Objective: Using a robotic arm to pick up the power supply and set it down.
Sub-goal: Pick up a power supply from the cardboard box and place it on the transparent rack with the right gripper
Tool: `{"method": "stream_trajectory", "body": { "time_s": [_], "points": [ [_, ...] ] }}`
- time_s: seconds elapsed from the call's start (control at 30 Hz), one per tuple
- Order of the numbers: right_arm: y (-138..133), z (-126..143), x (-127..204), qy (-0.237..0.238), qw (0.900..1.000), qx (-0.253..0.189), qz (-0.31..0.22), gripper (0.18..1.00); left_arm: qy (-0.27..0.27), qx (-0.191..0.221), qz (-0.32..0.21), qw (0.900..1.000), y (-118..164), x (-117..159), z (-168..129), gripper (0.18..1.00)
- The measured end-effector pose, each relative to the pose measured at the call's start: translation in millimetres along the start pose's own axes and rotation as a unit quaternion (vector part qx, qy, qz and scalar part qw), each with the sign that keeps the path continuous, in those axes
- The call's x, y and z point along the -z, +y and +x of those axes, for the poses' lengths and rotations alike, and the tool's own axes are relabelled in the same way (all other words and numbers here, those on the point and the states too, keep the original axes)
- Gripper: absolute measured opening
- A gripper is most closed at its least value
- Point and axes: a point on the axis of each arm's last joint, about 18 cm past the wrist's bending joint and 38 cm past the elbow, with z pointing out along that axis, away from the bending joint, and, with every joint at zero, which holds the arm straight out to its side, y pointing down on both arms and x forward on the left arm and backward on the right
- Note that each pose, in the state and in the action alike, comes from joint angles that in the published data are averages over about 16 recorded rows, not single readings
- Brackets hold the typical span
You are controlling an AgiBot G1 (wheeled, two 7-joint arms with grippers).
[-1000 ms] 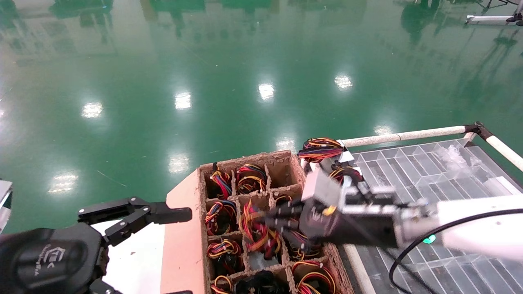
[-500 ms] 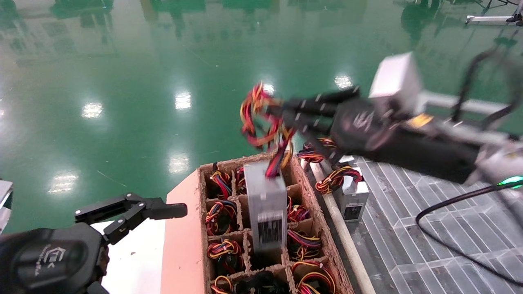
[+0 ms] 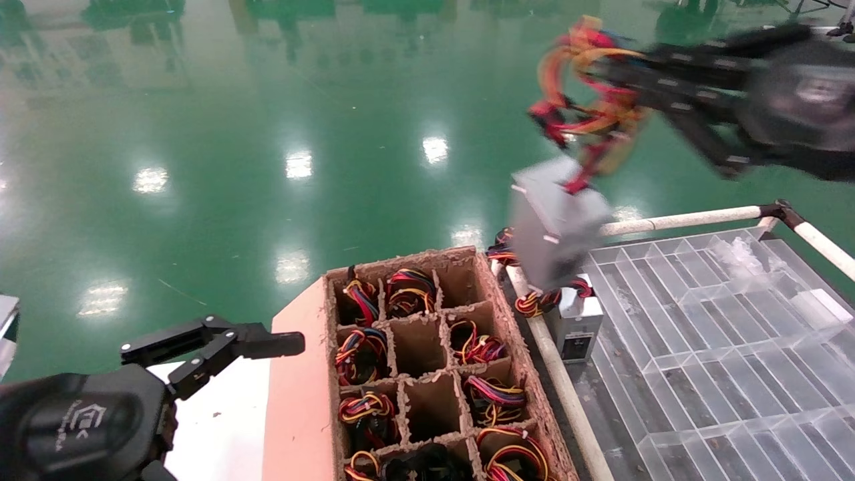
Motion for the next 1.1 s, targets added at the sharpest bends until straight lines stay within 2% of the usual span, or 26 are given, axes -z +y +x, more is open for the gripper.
{"method": "stream_trajectory", "body": {
  "time_s": [0.27,0.53,0.77,1.1],
  "points": [
    [22,9,58,0.02,0.998,-0.006,-0.065,0.208,0.0,0.0,0.0,1.0,0,0,0,1.001],
    [54,-6,91,0.016,0.993,-0.033,-0.116,0.208,0.0,0.0,0.0,1.0,0,0,0,1.001],
    [81,-26,96,0.004,0.989,-0.054,-0.138,0.208,0.0,0.0,0.0,1.0,0,0,0,1.001],
    [109,-53,78,-0.016,0.986,-0.078,-0.148,0.207,0.0,0.0,0.0,1.0,0,0,0,1.001]
  ]
}}
